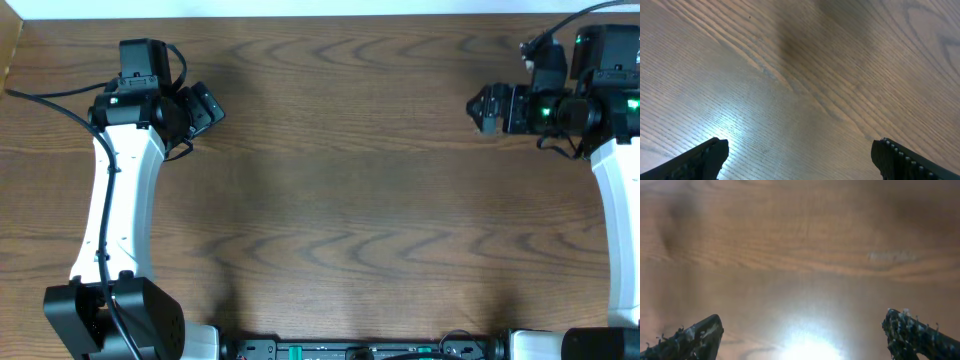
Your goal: Untangle cables
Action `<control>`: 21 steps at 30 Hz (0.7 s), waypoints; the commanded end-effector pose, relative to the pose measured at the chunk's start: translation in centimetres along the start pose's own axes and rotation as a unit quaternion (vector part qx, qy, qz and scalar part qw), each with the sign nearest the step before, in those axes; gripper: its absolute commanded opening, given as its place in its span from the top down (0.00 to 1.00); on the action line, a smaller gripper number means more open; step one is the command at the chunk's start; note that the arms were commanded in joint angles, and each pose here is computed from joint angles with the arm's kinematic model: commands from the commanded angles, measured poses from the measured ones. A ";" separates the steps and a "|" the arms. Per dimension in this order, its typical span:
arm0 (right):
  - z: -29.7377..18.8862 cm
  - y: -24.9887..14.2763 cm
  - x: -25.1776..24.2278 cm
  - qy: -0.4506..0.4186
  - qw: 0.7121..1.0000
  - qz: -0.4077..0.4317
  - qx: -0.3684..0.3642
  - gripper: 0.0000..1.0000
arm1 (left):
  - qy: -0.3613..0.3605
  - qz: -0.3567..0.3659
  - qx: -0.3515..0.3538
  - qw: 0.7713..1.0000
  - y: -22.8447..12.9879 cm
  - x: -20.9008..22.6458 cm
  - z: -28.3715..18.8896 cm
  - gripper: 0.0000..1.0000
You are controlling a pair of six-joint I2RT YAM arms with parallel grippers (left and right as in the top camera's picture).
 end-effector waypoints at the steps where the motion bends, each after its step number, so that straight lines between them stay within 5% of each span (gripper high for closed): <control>1: -0.4 -0.2 0.4 0.006 1.000 -0.005 0.005 0.01 | -0.001 -0.002 -0.004 1.000 0.0 0.2 -0.4 0.04; 14: -0.4 -1.1 0.2 -0.009 0.999 0.005 0.034 0.01 | -0.001 -0.002 -0.004 1.000 0.0 0.2 -0.4 0.04; 21: -2.4 -1.9 0.1 -0.092 0.994 -0.026 -0.043 0.01 | -0.001 -0.002 -0.004 1.000 0.0 0.2 -0.4 0.04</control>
Point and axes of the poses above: each gripper's point midway between its finger pads, its own z axis out along the fingers, its own x axis along the line the jaws close on, y = z × x, the point moved 10 cm from there along -z, back along the fingers, and after that the axes turned 3 degrees about -z, right-handed, at the moved point
